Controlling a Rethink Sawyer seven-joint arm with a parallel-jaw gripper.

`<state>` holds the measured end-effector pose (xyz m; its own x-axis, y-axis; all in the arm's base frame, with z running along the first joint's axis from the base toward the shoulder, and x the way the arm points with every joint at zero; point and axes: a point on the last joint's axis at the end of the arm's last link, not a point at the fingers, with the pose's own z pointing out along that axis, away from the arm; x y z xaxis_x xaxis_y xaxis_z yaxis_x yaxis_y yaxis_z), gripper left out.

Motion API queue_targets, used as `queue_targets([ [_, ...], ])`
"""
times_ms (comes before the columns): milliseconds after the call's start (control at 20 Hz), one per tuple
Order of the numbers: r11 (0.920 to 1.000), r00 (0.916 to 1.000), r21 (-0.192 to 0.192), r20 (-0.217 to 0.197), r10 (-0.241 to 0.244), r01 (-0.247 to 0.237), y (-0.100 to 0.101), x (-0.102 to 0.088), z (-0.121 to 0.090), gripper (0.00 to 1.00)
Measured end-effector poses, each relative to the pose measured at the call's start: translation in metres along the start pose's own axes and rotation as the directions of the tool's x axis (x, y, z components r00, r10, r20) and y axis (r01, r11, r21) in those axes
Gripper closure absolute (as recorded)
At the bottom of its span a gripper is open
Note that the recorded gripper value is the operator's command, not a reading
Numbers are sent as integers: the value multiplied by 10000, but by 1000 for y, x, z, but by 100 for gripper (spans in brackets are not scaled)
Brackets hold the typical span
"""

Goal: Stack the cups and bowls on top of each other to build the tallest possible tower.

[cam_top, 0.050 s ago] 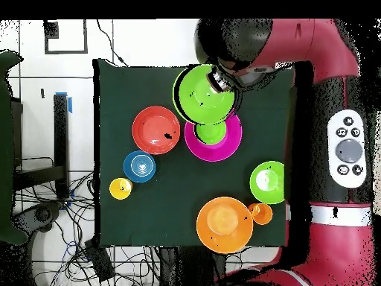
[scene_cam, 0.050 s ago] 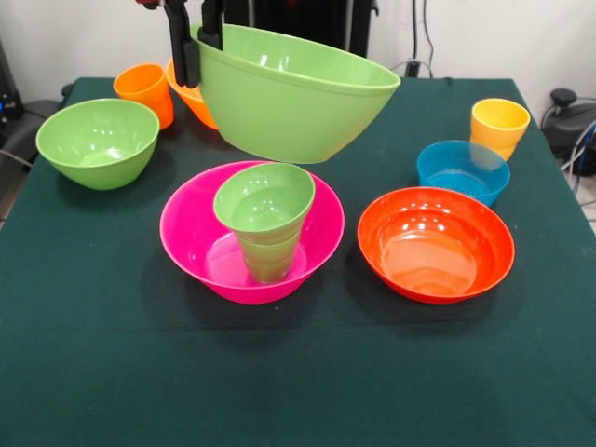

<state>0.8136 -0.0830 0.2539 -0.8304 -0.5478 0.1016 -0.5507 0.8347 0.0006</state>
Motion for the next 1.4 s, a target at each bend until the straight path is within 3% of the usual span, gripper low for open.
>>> queue_targets([
  [850, 9999, 10000, -110, -53, -10, 10, 0, 0, 8, 100],
  [1400, 9996, 9998, -273, -174, -48, 43, 1, -1, 25, 100],
])
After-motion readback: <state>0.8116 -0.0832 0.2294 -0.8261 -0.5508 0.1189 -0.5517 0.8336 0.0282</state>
